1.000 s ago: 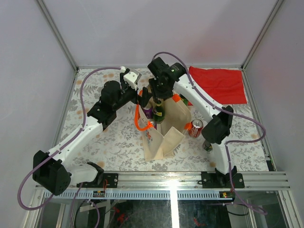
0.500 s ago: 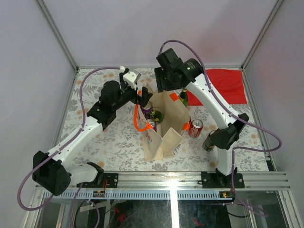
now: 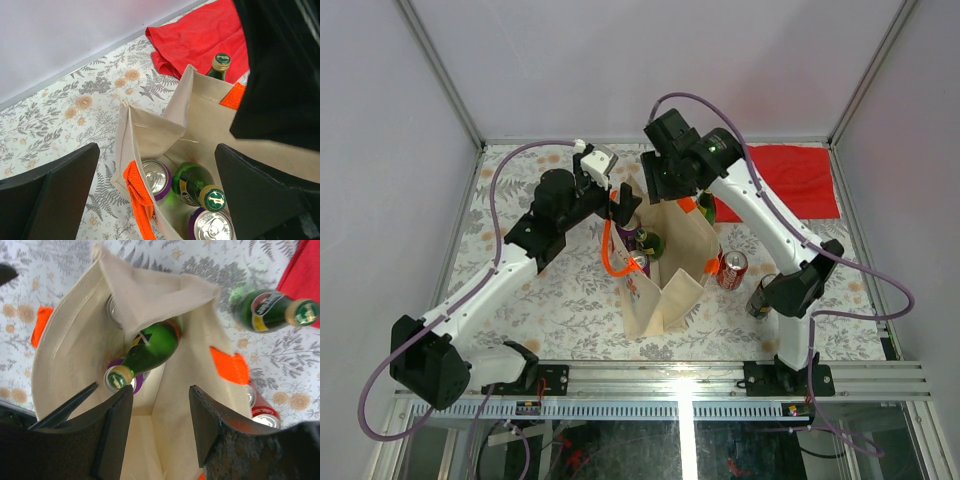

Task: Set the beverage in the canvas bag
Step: Adjust the drink in the canvas bag.

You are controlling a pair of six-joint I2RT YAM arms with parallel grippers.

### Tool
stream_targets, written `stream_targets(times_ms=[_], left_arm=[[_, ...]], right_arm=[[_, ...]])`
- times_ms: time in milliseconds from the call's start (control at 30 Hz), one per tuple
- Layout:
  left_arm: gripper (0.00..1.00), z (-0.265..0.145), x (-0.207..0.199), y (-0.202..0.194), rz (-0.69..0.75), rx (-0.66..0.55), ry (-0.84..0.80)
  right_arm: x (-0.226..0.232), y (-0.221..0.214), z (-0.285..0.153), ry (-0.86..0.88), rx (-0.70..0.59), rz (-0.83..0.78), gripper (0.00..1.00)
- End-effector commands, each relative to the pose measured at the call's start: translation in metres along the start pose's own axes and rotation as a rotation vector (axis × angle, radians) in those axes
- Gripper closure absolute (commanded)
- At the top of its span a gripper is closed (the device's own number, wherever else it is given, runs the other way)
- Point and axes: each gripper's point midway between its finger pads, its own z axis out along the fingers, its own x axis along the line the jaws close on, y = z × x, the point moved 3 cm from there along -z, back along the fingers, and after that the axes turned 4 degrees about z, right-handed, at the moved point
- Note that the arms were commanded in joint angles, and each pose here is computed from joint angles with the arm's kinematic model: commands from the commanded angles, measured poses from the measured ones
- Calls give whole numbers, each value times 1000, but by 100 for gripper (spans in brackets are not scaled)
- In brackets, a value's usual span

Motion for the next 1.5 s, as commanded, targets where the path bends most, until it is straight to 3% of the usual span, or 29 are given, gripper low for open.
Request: stream_targets(times_ms=[0,200,367,833,1300,1467], left_arm=[[0,4,6,4,2,18,26],[0,3,20,0,-98,42,69],[0,-17,58,-5,-235,35,175],[0,-66,106,-44,-424,98,362],[0,-67,115,-47,-440,107,374],[0,-66,116,-47,-440,108,373]], right_arm=[[27,-26,-13,64,51,-47,44],[44,-44,-1,49,95,-94,43],[51,-47,-1,56,88,-94,43],[50,-65,31,-3,146,-145,42],[48,-73,70,-69,183,-212,41],[45,-74,78,-96,183,-235,46]])
